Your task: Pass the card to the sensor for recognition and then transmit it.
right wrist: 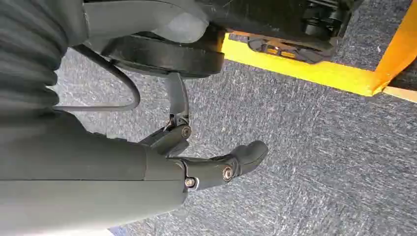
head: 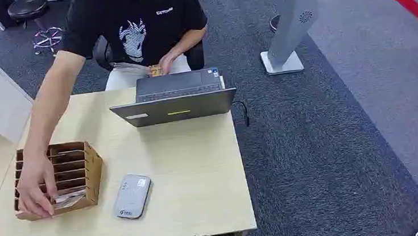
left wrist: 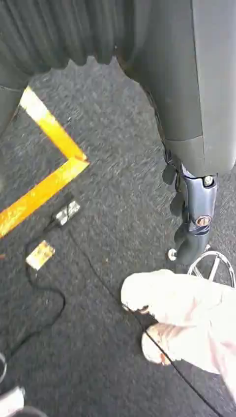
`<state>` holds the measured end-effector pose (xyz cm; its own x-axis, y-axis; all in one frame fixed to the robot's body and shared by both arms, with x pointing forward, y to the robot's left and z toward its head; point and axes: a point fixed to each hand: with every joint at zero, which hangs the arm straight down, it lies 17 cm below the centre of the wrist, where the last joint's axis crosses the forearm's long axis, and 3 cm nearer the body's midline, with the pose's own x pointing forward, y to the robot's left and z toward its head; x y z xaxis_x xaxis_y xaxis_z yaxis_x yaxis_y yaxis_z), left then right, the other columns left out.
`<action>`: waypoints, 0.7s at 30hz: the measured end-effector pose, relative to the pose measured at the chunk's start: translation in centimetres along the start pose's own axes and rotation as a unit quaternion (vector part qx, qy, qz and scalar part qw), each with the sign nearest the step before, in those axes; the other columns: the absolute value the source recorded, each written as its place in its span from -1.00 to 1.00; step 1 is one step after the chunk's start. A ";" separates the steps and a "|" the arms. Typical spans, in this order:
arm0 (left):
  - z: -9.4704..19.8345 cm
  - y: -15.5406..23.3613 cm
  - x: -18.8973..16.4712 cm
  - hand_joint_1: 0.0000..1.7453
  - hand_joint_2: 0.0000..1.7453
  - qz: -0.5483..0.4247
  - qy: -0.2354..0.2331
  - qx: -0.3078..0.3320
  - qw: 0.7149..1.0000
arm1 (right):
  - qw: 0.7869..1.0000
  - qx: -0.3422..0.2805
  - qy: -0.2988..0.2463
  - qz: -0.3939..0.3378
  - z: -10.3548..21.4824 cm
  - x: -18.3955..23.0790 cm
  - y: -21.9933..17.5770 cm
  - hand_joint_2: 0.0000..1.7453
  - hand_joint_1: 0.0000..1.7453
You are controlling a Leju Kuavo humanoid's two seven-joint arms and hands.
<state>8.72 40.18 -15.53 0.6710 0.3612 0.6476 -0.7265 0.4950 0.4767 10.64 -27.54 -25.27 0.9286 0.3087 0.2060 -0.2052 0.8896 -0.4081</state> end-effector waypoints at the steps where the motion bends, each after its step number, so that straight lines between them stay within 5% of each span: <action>1: -0.1 0.2 0.4 -1.00 1.00 0.007 -0.002 0.002 1.000 | 1.000 0.000 0.001 -0.001 0.1 0.0 0.0 1.00 -1.00; 7: -1.4 2.8 3.3 -1.00 1.00 0.060 -0.039 0.038 0.997 | 1.000 0.001 -0.005 0.002 0.4 0.1 0.0 1.00 -1.00; 21: -0.5 12.6 18.4 -1.00 1.00 0.209 -0.251 0.138 0.935 | 1.000 0.013 -0.015 0.017 1.3 -0.3 0.4 1.00 -1.00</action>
<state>12.01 53.44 2.15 0.2163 0.0265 0.9760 -0.9666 0.1465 0.2103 9.85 -26.81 -24.37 0.9114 0.3480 0.2194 -0.2446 0.8872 -0.3913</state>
